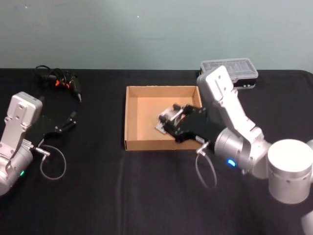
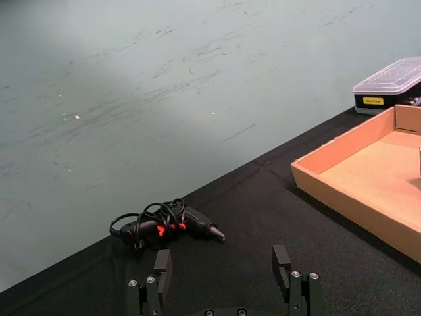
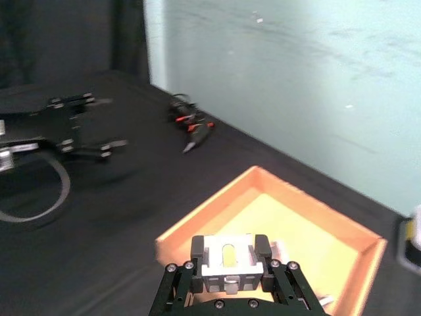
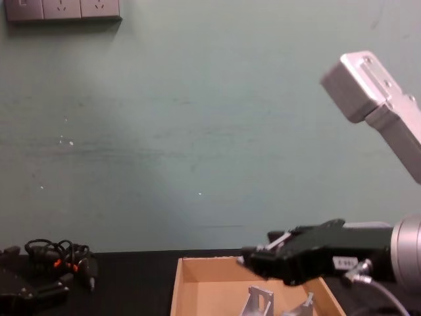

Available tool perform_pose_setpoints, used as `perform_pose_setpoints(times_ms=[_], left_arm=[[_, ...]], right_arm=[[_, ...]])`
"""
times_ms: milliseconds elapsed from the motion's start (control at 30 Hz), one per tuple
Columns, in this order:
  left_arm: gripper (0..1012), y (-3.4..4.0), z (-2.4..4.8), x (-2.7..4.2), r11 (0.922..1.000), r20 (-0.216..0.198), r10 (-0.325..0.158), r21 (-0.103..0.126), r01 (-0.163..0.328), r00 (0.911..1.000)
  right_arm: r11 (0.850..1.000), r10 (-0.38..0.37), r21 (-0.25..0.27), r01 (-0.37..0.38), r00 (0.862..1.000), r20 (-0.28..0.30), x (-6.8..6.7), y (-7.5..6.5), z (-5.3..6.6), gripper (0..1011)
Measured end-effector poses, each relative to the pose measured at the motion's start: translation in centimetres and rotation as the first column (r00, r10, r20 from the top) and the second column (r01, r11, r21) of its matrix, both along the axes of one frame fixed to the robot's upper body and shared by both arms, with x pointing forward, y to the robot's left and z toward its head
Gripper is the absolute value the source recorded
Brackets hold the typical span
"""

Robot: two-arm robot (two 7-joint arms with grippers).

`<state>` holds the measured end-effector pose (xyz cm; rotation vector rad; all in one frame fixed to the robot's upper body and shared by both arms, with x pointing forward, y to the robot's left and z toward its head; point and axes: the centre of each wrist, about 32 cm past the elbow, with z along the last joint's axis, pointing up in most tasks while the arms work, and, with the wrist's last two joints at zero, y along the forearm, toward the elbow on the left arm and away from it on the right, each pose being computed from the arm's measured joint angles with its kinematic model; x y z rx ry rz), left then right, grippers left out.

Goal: Use one hand to pick up the angle iron from the table and place it into the box.

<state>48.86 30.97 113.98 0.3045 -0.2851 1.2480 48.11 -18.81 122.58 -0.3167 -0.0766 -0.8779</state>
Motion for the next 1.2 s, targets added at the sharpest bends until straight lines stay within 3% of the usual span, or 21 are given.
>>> perform_pose_setpoints(times_ms=[200, 467, 633, 800, 1200], left_arm=[[1000, 0.0, 0.0, 0.0, 1.0, 0.0, 0.0, 0.0, 0.0, 1.0], [1000, 0.0, 0.0, 0.0, 1.0, 0.0, 0.0, 0.0, 0.0, 1.0], [1000, 0.0, 0.0, 0.0, 1.0, 0.0, 0.0, 0.0, 0.0, 1.0], [1000, 0.0, 0.0, 0.0, 1.0, 0.0, 0.0, 0.0, 0.0, 1.0], [1000, 0.0, 0.0, 0.0, 1.0, 0.0, 0.0, 0.0, 0.0, 1.0]], right_arm=[[0.998, -0.07, -0.007, 0.07, 0.997, 0.026, 1.9, -0.8, 0.2, 457], [0.992, -0.126, -0.021, 0.126, 0.992, 0.014, 4.2, -1.4, -0.2, 457], [0.989, -0.149, -0.001, 0.149, 0.988, -0.045, 6.2, -2.1, -0.6, 457], [0.988, -0.153, -0.015, 0.152, 0.984, -0.093, 8.4, -2.4, -0.9, 456], [0.988, -0.143, -0.071, 0.134, 0.978, -0.149, 11.4, -1.9, -1.6, 457]])
